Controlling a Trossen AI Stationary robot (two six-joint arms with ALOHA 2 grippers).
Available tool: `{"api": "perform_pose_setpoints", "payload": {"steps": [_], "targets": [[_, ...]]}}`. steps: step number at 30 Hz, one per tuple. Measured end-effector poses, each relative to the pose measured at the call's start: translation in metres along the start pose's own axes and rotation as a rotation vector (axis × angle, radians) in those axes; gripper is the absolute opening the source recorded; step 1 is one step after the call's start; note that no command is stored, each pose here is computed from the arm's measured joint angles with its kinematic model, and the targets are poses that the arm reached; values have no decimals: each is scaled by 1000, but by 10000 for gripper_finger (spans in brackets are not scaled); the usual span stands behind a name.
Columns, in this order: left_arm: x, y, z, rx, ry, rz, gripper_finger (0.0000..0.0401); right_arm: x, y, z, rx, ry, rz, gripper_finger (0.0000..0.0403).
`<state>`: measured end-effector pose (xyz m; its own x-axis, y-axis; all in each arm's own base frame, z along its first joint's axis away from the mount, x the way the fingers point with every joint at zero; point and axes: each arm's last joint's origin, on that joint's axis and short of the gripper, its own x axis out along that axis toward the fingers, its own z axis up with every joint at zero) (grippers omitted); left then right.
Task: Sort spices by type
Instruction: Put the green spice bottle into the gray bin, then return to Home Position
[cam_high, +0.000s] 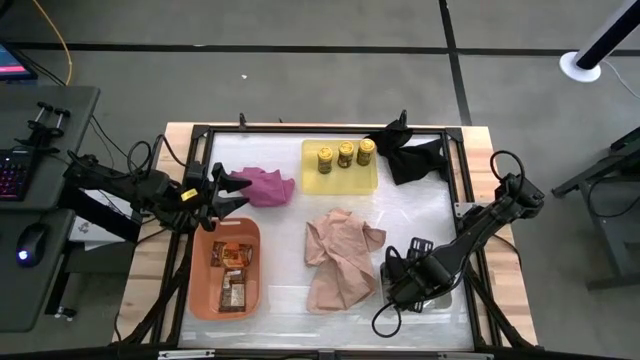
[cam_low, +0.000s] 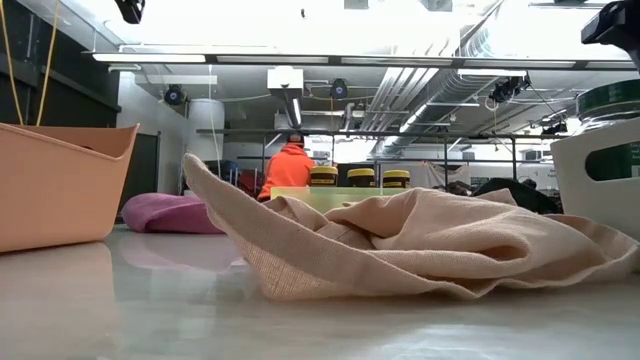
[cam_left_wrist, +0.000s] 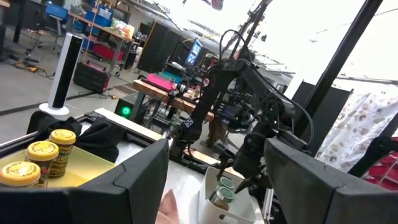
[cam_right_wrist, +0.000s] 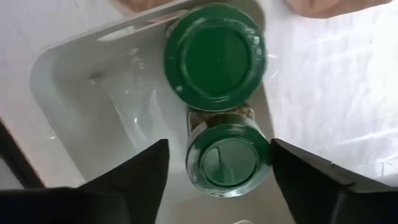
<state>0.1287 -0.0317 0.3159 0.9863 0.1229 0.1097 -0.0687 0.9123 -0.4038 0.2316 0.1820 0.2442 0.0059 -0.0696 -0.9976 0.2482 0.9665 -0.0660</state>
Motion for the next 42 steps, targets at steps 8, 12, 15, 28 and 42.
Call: {"api": "perform_pose_setpoints", "payload": {"steps": [8, 12, 15, 28, 42], "targets": [[0, 0, 0, 0, 0, 0, 250, 0, 0, 0, -6, 4, 0, 374], [0, 0, 0, 1, 0, 0, 250, 0, -2, 0, -12, 21, 2, 397], [0, 0, 0, 0, -2, -1, 250, -8, -5, 1, 5, 24, -4, 398], [12, -14, 41, 254, -4, -9, 208, -119, -66, 8, 397, -524, 40, 397], [-6, 21, 34, 270, -214, -119, 2, -199, -122, 15, 792, -1207, 9, 397]]}}
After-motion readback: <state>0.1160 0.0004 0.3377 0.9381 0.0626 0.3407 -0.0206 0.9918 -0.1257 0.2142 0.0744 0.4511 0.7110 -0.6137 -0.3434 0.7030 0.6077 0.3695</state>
